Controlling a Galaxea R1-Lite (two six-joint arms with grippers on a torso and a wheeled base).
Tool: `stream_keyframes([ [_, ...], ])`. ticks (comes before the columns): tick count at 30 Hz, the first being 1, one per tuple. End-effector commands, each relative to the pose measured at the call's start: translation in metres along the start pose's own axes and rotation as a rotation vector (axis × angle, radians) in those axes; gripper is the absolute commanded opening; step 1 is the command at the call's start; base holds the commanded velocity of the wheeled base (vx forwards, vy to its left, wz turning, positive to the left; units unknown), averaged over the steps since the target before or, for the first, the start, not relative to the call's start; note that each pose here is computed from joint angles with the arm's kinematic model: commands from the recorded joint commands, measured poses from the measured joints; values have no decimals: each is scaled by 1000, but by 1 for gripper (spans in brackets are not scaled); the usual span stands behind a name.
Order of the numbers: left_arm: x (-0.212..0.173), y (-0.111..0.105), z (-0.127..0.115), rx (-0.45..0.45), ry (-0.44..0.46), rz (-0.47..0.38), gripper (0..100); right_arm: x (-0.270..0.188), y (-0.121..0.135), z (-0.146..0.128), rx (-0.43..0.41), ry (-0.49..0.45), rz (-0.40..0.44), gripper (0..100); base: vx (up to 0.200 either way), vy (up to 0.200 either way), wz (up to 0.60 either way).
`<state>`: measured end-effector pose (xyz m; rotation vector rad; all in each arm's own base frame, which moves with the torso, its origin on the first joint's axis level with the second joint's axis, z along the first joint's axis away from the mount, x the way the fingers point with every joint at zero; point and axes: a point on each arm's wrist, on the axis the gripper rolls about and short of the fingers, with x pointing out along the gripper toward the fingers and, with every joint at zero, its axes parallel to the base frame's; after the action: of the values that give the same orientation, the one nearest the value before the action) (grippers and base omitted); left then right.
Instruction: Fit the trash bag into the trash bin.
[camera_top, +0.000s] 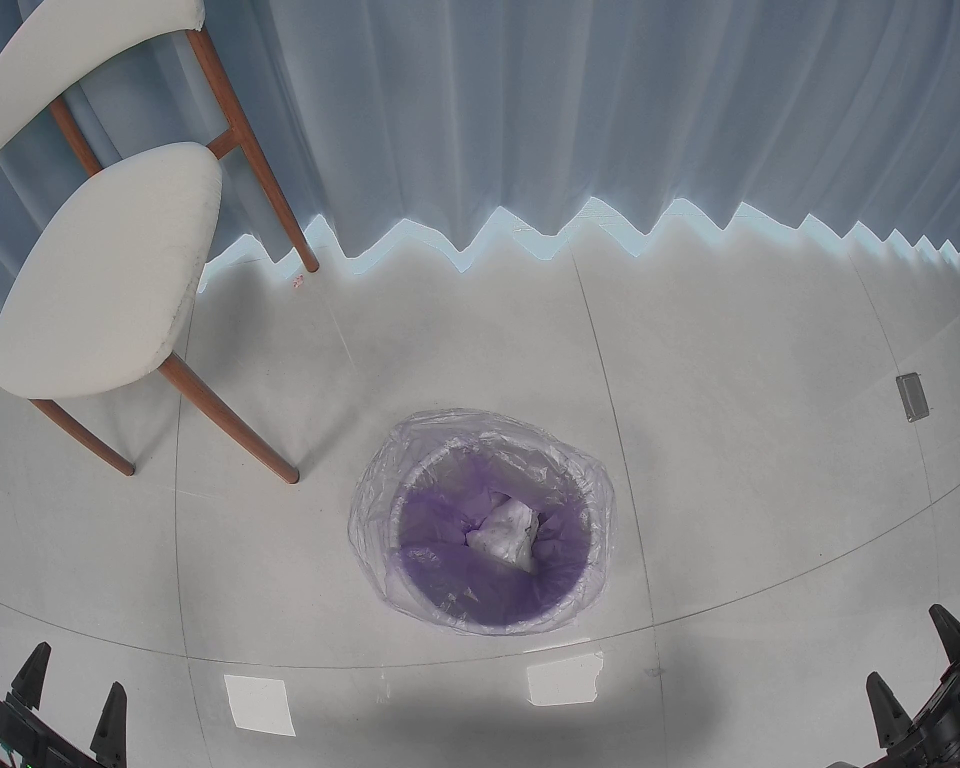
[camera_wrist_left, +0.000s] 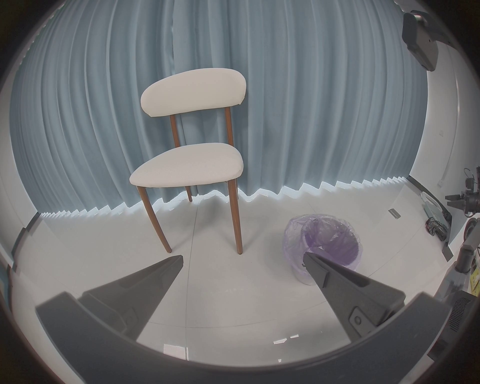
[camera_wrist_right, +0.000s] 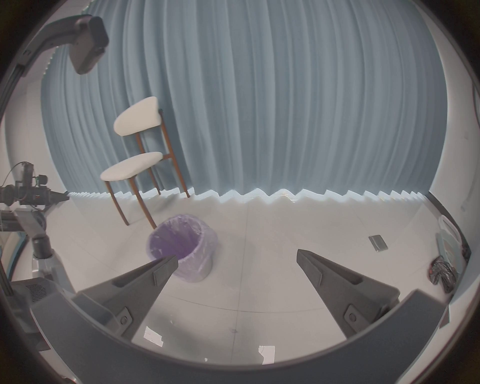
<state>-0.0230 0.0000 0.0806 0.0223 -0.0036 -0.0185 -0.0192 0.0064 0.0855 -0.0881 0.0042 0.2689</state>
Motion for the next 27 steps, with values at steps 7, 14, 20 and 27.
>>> stream_keyframes([
  [7,1,0,-5,-18,10,5,100,-5,-5,-10,125,-8,-329,100,0,0,0],
  [14,1,0,-5,-10,13,3,100,-5,-4,-10,76,-5,-275,100,0,0,0],
  [20,1,0,-5,-12,10,5,100,-5,-4,-10,88,-5,-277,100,0,0,0],
  [27,1,0,-5,-19,13,6,100,-5,-5,-10,89,-5,-283,100,0,0,0],
])
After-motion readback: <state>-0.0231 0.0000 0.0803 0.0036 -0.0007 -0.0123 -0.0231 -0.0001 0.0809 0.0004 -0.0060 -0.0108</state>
